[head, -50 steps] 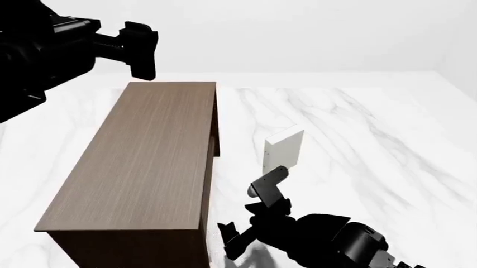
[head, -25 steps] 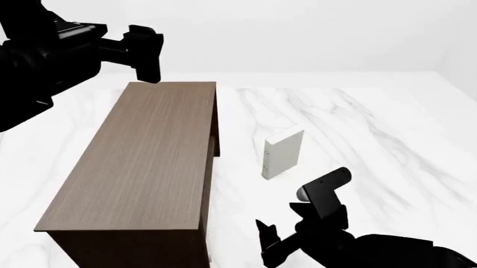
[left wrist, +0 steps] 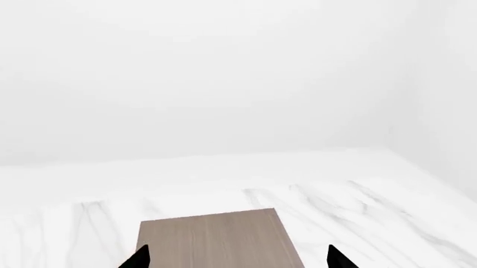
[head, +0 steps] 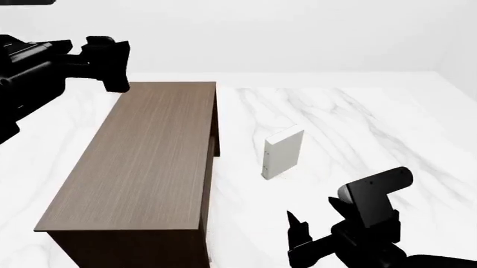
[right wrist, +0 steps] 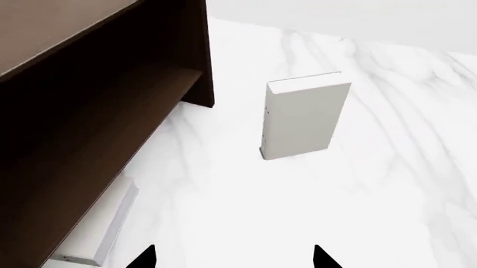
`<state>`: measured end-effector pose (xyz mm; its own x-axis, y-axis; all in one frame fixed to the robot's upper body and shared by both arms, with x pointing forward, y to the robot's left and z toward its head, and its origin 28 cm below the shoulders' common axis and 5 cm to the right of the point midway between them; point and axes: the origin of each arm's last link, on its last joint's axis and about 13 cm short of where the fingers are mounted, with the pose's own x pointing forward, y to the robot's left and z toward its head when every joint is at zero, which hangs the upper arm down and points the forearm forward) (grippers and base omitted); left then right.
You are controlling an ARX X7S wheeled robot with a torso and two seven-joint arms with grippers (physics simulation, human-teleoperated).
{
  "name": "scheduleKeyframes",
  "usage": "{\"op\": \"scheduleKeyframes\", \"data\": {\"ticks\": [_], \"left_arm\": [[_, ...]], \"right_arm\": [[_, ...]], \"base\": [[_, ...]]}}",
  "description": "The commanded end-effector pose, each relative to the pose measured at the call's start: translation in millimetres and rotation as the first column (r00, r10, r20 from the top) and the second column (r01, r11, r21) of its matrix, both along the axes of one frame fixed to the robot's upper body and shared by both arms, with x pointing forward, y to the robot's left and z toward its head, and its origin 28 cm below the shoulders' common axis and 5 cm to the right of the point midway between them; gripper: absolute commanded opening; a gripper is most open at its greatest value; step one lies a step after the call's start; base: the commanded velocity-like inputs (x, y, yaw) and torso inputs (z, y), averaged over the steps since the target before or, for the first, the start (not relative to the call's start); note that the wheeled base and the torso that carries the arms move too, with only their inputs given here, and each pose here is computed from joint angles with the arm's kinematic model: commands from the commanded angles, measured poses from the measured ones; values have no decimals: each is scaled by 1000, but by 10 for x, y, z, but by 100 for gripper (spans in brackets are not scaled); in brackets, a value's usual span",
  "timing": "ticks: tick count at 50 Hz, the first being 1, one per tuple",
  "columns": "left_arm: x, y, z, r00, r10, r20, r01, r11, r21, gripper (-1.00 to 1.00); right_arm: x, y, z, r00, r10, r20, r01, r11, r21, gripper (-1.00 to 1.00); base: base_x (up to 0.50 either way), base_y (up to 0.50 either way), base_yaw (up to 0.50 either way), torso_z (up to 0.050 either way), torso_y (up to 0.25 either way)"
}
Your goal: Pick up the book on the right and place it under the cabinet shelf.
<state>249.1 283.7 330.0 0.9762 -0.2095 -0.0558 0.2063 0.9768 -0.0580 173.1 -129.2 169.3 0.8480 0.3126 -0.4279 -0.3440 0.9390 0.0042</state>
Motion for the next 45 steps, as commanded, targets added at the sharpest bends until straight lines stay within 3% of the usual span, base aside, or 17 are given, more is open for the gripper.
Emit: {"op": "scheduleKeyframes", "data": {"ticks": [1, 22, 45], "left_arm": [[-189, 147, -51, 997, 74, 10, -73, 996, -47, 100], [-748, 384, -49, 978, 203, 55, -195, 972, -128, 100], [-1010, 471, -129, 966, 249, 73, -235, 958, -166, 100]], "right_arm": [[-166, -4, 122, 998, -56, 33, 57, 998, -15, 100], [-425, -103, 508, 980, -108, 167, 123, 989, -84, 100], [-597, -210, 687, 959, -135, 247, 173, 975, -138, 100]], "base": [[0, 0, 0, 0, 0], [0, 0, 0, 0, 0], [0, 0, 0, 0, 0]]}}
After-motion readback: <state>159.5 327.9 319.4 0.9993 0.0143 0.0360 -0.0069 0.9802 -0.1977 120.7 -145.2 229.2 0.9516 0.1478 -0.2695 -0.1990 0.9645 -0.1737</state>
